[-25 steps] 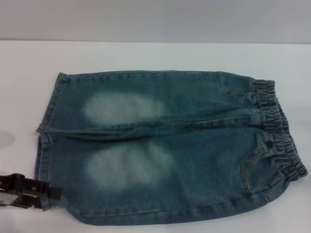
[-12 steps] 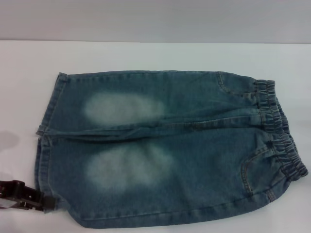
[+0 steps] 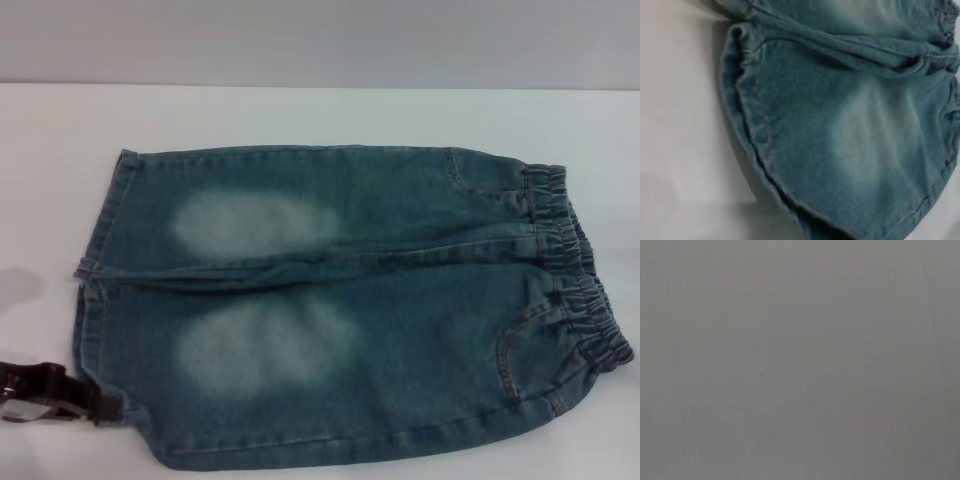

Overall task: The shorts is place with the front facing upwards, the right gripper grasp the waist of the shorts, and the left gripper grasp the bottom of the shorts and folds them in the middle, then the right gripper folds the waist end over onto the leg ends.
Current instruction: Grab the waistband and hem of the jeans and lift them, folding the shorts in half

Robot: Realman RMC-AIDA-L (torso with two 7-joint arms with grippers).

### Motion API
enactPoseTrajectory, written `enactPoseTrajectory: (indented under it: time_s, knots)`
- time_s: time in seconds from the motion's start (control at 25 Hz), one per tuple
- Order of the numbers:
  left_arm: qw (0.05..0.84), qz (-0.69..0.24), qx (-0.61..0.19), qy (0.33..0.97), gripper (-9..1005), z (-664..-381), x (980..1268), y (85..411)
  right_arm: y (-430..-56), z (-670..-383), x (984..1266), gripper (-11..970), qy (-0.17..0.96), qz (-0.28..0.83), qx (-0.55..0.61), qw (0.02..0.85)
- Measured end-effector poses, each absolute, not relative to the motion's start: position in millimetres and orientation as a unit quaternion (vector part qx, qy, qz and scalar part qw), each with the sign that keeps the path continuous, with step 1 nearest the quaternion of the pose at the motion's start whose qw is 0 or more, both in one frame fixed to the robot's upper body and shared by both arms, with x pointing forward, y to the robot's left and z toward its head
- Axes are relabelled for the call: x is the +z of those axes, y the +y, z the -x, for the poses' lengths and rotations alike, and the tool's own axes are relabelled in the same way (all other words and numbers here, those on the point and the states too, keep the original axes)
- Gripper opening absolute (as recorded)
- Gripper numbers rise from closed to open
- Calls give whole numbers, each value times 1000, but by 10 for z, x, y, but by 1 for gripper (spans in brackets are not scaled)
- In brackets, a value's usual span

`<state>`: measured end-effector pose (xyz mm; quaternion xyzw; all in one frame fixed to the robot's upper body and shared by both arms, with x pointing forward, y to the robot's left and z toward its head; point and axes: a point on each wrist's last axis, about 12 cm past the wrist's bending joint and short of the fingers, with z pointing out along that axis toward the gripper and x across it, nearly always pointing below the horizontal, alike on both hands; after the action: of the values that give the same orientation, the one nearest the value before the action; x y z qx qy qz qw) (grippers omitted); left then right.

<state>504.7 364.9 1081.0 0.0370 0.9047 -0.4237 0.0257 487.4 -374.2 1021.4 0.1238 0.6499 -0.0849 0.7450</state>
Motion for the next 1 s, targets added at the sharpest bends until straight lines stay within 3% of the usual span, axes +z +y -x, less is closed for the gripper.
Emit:
enactPoseTrajectory:
  time_s: [0.08, 0.2, 0.52, 1.0]
  knots:
    - [31, -33, -432, 901, 68, -5048, 10798, 3610, -3740, -4887, 10223, 715, 648, -127, -77, 747]
    - [41, -25, -443, 895, 32, -5055, 10794, 3584, -3738, -4930, 10249, 715, 644, -133, -62, 751]
    - [99, -16, -473, 875, 35, -5097, 10816, 3561, -3647, -5168, 10377, 716, 633, -113, -42, 765]
    - [124, -17, -488, 864, 41, -5136, 10836, 3515, -3423, -5482, 10480, 716, 638, -87, -5, 765]
